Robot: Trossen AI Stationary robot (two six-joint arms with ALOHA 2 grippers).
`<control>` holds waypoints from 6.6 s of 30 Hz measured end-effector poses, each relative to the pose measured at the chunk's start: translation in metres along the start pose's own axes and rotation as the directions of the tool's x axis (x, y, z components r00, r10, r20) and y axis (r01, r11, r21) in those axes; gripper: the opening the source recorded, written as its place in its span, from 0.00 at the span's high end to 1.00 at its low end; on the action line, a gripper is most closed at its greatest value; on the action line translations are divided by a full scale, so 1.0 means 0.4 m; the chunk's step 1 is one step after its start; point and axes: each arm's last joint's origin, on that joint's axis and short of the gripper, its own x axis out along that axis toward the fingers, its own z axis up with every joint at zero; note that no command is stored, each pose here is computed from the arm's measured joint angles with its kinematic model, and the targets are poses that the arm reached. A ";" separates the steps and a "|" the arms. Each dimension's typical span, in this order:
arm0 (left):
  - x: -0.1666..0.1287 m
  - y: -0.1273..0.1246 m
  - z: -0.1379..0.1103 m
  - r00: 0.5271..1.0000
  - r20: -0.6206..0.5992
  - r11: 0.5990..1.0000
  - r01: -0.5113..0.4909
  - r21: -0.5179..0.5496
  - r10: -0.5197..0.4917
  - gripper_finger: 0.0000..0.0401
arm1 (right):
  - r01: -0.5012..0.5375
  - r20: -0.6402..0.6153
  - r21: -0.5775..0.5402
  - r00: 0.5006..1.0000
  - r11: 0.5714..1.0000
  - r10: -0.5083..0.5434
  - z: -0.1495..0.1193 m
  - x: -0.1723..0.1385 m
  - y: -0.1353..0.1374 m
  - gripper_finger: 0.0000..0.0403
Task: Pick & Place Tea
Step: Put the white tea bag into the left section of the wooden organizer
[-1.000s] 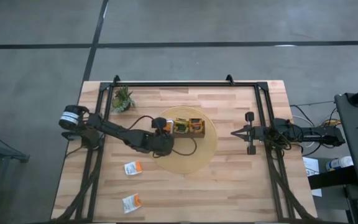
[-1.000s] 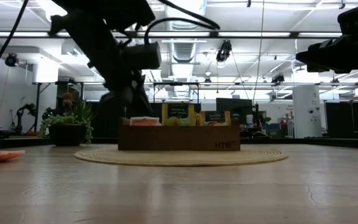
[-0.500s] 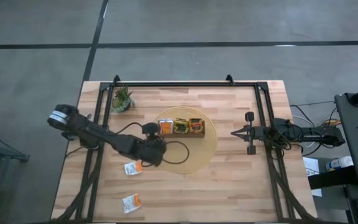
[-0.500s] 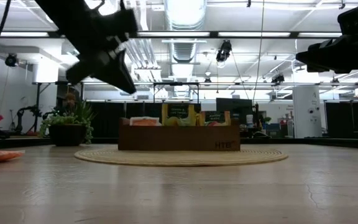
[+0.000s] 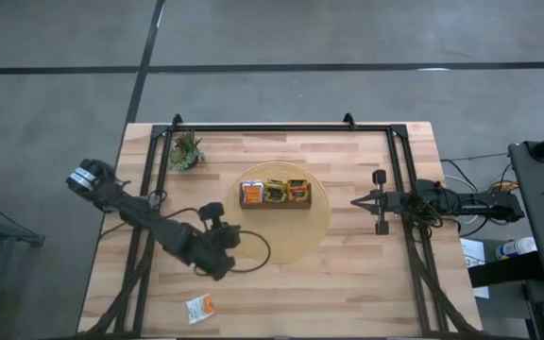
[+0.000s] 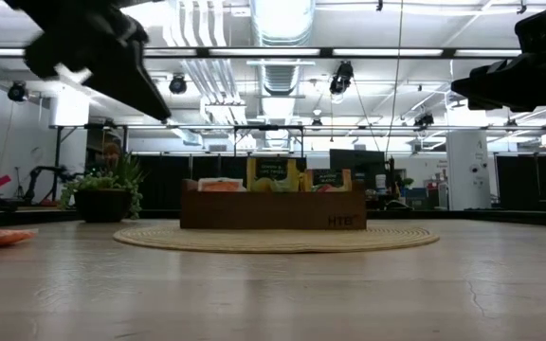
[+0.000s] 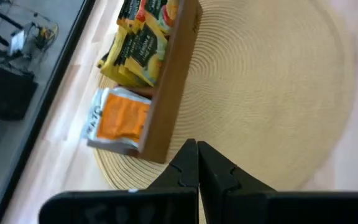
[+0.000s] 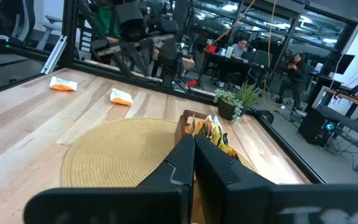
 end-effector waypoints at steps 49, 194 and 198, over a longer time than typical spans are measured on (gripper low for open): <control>-0.212 -0.145 -0.227 0.929 -0.366 0.780 -0.187 -0.598 -0.058 1.00 | 0.001 0.000 0.000 1.000 1.000 -0.001 0.000 0.000 0.000 0.98; 0.017 0.071 0.060 0.941 -0.225 0.786 -0.064 0.614 0.252 1.00 | 0.000 0.000 0.000 1.000 1.000 0.000 0.000 0.000 0.000 0.98; 0.037 0.082 0.064 0.923 -0.194 0.686 -0.095 0.721 0.332 1.00 | 0.000 0.000 0.000 1.000 1.000 0.000 0.000 0.000 0.000 0.98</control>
